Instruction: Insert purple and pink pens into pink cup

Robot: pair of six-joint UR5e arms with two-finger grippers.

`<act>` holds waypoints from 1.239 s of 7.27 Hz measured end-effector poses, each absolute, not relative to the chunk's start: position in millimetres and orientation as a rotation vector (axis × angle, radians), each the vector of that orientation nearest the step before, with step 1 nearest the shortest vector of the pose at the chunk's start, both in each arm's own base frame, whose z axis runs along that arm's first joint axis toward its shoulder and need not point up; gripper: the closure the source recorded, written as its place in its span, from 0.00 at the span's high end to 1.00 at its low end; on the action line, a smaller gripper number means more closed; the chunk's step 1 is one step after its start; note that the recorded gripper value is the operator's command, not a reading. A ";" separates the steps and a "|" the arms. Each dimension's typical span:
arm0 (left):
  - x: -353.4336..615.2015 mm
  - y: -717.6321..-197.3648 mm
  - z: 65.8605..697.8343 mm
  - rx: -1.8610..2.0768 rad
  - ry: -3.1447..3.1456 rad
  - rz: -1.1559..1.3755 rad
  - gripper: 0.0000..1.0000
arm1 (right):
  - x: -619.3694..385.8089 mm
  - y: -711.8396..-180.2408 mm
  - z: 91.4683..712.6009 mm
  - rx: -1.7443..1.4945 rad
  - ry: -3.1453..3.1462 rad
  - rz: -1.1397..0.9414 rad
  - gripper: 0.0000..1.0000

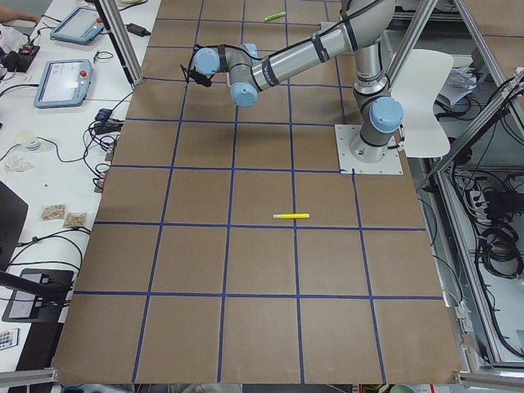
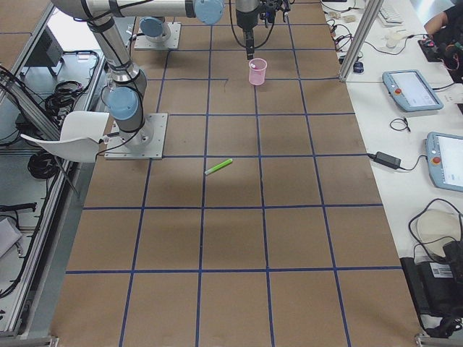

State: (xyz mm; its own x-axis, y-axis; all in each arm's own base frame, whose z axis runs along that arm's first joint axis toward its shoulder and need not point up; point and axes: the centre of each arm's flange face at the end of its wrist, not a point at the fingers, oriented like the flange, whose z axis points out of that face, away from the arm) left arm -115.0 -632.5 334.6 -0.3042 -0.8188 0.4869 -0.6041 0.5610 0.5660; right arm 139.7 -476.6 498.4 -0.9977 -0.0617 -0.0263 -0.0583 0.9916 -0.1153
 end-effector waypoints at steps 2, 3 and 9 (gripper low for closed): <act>-92.6 -632.0 364.9 1.089 -2.291 -0.112 1.00 | 139.7 -476.5 498.5 -0.094 3.107 -0.179 1.00; -81.7 -626.5 378.0 1.024 -2.476 0.015 1.00 | 140.2 -476.3 497.6 -0.095 3.105 -0.177 1.00; -159.7 -518.0 485.4 0.182 -3.228 0.220 1.00 | 142.0 -475.8 496.5 -0.092 3.096 -0.175 1.00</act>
State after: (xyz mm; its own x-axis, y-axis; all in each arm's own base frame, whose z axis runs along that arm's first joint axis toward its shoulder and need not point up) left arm -159.7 -518.0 485.4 -0.9888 -0.1180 -0.0912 -0.1046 0.9845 -0.1406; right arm 142.0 -475.8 496.5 -0.9975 -0.0613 -0.0355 -0.0570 0.9919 -0.1137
